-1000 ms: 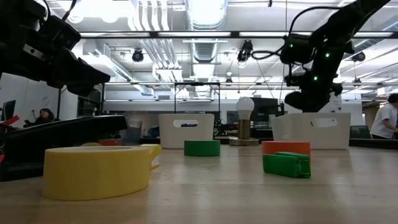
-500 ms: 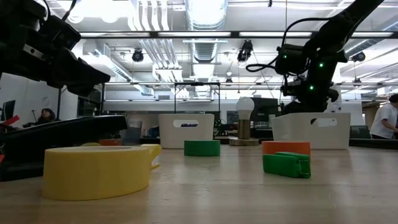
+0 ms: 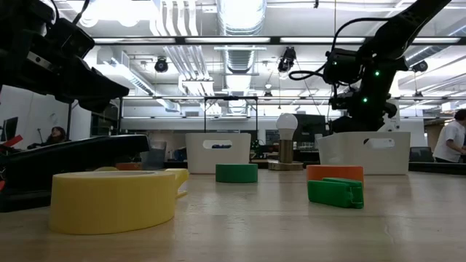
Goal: Pick and place Stapler, Stapler remover, tape
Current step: Put the black staple remover into the right white bin, then put the bottom light blue staple remover into the right white bin
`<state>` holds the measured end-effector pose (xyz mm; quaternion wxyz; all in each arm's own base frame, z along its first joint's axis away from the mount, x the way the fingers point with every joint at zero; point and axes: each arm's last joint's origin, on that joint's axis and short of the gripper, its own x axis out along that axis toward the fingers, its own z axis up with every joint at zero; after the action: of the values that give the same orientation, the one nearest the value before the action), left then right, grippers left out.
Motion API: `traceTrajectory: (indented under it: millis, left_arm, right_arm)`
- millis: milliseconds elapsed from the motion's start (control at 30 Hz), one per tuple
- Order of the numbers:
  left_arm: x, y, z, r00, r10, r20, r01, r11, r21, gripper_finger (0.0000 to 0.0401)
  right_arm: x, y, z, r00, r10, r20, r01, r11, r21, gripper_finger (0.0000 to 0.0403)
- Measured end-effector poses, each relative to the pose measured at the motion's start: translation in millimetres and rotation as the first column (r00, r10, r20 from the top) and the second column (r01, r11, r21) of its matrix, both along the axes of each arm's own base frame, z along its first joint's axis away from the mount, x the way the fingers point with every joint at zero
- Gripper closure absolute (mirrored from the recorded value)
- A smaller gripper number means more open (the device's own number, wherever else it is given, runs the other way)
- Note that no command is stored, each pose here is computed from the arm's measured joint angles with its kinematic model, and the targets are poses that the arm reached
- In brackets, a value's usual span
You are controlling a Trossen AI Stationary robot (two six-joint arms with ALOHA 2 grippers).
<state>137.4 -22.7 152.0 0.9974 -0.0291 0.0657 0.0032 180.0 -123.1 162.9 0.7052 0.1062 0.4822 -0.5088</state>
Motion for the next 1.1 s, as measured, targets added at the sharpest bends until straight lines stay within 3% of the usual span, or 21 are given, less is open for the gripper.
traceTrajectory:
  millis: [367, 567, 733, 967, 1033, 1100]
  left_arm:
    - [0, 0, 0, 1.0, 0.0, 0.0, 0.0, 1.0, 0.0, 0.0378]
    - [0, 0, 0, 1.0, 0.0, 0.0, 0.0, 1.0, 0.0, 0.0378]
    - [0, 0, 0, 1.0, 0.0, 0.0, 0.0, 1.0, 0.0, 0.0378]
    - [0, 0, 0, 1.0, 0.0, 0.0, 0.0, 1.0, 0.0, 0.0378]
    - [0, 0, 0, 1.0, 0.0, 0.0, 0.0, 1.0, 0.0, 0.0378]
    - [0, 0, 0, 1.0, 0.0, 0.0, 0.0, 1.0, 0.0, 0.0378]
  right_arm:
    - [-6, 11, 28, 0.989, 0.051, 0.137, -0.045, 0.998, -0.045, 0.0218]
    - [-5, 28, 44, 0.943, 0.172, 0.285, -0.181, 0.983, 0.003, 0.0202]
    - [-1, 45, 51, 0.907, 0.261, 0.331, -0.276, 0.961, -0.002, 0.02]
    - [14, 79, 59, 0.775, 0.463, 0.43, -0.503, 0.864, -0.022, 0.02]
    - [17, 91, 60, 0.719, 0.521, 0.46, -0.584, 0.811, -0.006, 0.02]
    - [20, 105, 59, 0.645, 0.578, 0.499, -0.685, 0.727, 0.043, 0.0199]
